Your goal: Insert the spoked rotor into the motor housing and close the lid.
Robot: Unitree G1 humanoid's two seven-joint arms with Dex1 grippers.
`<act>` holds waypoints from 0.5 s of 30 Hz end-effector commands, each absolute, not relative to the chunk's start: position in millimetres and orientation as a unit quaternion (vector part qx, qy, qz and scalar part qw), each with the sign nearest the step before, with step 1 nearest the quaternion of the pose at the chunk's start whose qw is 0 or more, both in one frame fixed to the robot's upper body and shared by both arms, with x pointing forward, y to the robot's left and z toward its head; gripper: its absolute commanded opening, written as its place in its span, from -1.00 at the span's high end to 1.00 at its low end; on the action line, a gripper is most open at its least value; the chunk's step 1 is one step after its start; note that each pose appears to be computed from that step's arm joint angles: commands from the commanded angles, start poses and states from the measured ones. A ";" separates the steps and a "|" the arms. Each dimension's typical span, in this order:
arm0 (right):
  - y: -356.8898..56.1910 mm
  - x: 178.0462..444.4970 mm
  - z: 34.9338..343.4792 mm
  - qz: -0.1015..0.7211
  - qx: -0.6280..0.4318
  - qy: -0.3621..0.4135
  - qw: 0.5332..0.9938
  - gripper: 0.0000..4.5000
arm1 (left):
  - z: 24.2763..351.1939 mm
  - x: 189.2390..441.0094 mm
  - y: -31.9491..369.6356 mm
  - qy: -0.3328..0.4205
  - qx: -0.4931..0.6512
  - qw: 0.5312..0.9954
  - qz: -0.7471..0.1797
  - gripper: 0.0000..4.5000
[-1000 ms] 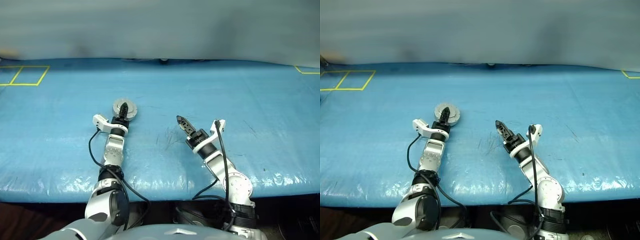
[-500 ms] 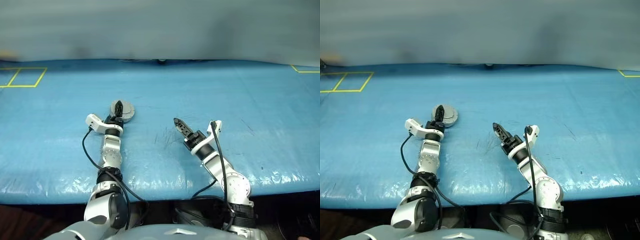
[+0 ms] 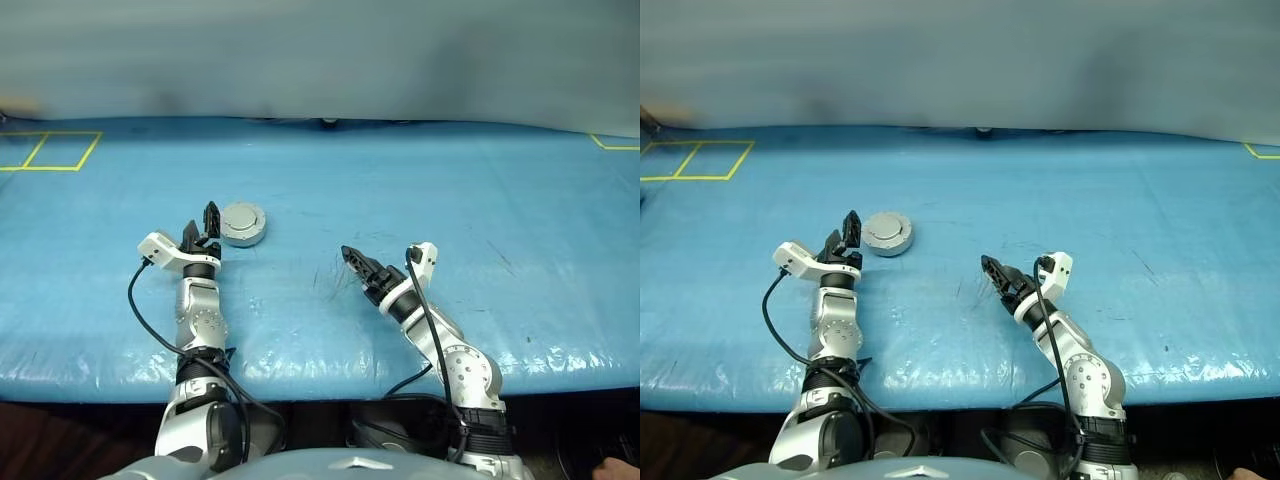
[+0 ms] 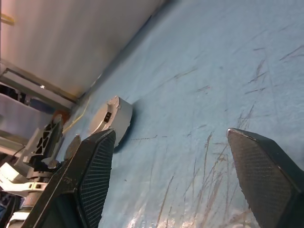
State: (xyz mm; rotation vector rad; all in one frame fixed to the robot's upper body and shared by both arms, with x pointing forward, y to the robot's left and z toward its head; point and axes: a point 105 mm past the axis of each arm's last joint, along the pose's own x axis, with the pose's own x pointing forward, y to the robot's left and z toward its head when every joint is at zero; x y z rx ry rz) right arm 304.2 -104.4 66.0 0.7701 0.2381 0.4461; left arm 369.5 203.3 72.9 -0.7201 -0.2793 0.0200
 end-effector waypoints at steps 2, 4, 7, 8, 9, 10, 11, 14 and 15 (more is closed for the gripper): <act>-118.3 306.2 94.6 0.230 0.295 0.023 0.927 -0.73 | 111.9 364.8 180.7 -0.199 -0.265 0.938 -0.102 -0.83; -122.8 305.9 99.2 0.235 0.257 0.001 0.937 -0.73 | 116.0 361.8 167.3 -0.198 -0.225 0.943 -0.147 -0.83; -136.3 306.0 104.1 0.227 0.202 -0.023 0.952 -0.73 | 119.7 351.4 133.4 -0.186 -0.154 0.936 -0.257 -0.83; -139.2 305.9 104.0 0.227 0.190 -0.024 0.955 -0.73 | 118.3 347.9 125.5 -0.178 -0.141 0.932 -0.283 -0.83; -142.4 305.9 102.6 0.227 0.171 -0.022 0.958 -0.73 | 116.4 344.3 118.2 -0.170 -0.126 0.928 -0.308 -0.83; -146.9 306.4 101.1 0.224 0.151 -0.019 0.963 -0.73 | 113.6 340.4 110.9 -0.160 -0.110 0.923 -0.333 -0.83; -150.9 306.8 100.3 0.221 0.136 -0.018 0.966 -0.73 | 111.2 337.0 105.4 -0.153 -0.098 0.918 -0.353 -0.83; -161.3 308.5 100.8 0.210 0.058 -0.023 0.976 -0.73 | 100.5 324.2 88.5 -0.121 -0.057 0.897 -0.422 -0.83; -162.2 308.0 100.1 0.215 0.029 -0.022 0.976 -0.73 | 95.8 320.1 84.1 -0.110 -0.042 0.890 -0.441 -0.83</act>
